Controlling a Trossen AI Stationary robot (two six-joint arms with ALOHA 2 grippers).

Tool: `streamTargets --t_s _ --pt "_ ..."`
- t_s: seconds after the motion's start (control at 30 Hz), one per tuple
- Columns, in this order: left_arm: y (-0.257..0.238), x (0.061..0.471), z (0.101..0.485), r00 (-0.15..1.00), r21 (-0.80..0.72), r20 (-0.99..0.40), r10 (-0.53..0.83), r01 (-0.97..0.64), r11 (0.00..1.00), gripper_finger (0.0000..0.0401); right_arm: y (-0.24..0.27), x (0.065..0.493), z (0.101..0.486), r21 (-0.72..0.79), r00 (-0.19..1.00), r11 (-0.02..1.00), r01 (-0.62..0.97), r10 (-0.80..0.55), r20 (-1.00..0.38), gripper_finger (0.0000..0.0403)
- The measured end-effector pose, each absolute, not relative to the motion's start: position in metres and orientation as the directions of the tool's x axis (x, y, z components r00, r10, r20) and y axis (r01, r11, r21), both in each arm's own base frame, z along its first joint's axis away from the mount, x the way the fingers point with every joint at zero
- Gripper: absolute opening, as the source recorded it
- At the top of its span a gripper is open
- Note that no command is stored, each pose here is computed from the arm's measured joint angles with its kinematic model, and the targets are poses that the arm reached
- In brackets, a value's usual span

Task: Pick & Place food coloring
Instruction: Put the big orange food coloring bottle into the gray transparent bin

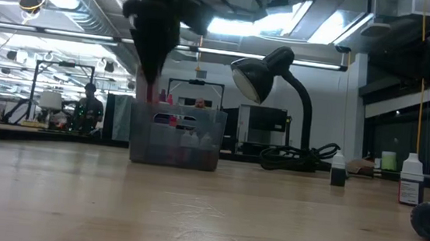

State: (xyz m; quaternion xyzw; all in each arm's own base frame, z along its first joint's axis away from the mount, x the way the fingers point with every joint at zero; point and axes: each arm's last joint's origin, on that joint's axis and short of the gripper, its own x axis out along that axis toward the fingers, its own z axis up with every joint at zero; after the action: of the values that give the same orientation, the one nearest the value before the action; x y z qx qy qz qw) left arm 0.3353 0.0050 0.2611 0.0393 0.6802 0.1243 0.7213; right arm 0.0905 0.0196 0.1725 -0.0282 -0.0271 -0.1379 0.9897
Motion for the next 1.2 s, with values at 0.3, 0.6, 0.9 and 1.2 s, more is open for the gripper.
streamTargets --t_s 0.3,0.6,0.9,1.2 --pt "0.017 0.351 0.235 0.026 0.224 -0.973 0.229 -0.132 0.966 0.0143 0.02 0.091 0.173 -0.048 0.961 0.96 0.274 -0.271 0.061 0.0015" --pt "0.019 0.349 0.212 0.027 0.215 -0.975 0.22 -0.131 0.968 0.0143 0.02 0.09 0.173 -0.048 0.961 0.96 0.274 -0.271 0.062 0.0015" --pt "0.022 0.346 0.199 0.021 0.236 -0.971 0.239 -0.097 0.967 0.0148 0.02 0.09 0.173 -0.048 0.961 0.96 0.274 -0.271 0.061 0.0015" --pt "0.022 0.346 0.21 -0.004 0.26 -0.965 0.261 -0.097 0.961 0.0218 0.02 0.091 0.173 -0.048 0.961 0.96 0.274 -0.271 0.061 0.0015"
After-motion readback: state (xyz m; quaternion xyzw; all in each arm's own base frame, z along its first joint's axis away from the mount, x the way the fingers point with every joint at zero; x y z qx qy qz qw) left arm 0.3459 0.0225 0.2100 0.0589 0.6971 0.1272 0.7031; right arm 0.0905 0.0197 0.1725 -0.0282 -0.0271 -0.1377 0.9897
